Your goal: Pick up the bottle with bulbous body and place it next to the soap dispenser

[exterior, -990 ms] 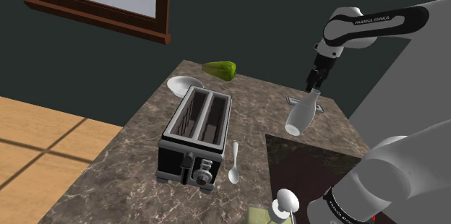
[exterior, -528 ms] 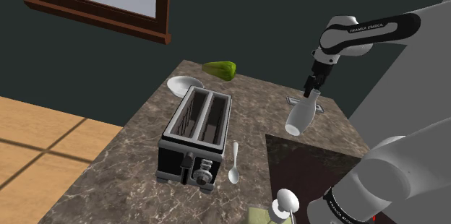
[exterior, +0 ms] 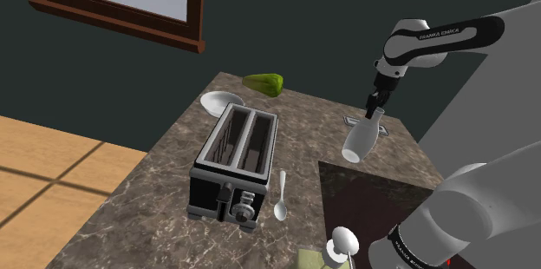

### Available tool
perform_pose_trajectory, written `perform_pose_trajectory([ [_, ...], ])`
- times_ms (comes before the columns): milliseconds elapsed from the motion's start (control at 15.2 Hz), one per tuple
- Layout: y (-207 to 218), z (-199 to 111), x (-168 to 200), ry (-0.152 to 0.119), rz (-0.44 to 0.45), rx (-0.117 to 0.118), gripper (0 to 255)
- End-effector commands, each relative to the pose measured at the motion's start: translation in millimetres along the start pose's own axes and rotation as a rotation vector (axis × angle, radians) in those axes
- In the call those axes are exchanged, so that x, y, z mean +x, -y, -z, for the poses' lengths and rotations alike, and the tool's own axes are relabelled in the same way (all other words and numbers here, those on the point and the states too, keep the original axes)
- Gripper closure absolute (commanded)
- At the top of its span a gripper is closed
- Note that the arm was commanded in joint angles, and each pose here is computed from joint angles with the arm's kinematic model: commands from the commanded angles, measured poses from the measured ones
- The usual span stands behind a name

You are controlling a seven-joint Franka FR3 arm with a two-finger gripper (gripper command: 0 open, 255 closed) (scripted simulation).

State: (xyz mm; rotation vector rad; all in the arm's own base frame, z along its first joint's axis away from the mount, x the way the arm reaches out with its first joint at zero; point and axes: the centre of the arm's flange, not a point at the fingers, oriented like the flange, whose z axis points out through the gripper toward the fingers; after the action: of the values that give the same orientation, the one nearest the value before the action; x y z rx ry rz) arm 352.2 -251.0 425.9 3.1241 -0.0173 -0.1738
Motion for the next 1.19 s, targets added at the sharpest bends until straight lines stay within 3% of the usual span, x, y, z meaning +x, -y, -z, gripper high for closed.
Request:
perform_pose_trajectory([
  [0, 0, 0, 0, 0.0, 0.0, 0.0, 255],
  [396, 0, 0, 0, 0.0, 0.0, 0.0, 255],
  [1122, -1, 58, -6, 0.0, 0.0, 0.0, 255],
])
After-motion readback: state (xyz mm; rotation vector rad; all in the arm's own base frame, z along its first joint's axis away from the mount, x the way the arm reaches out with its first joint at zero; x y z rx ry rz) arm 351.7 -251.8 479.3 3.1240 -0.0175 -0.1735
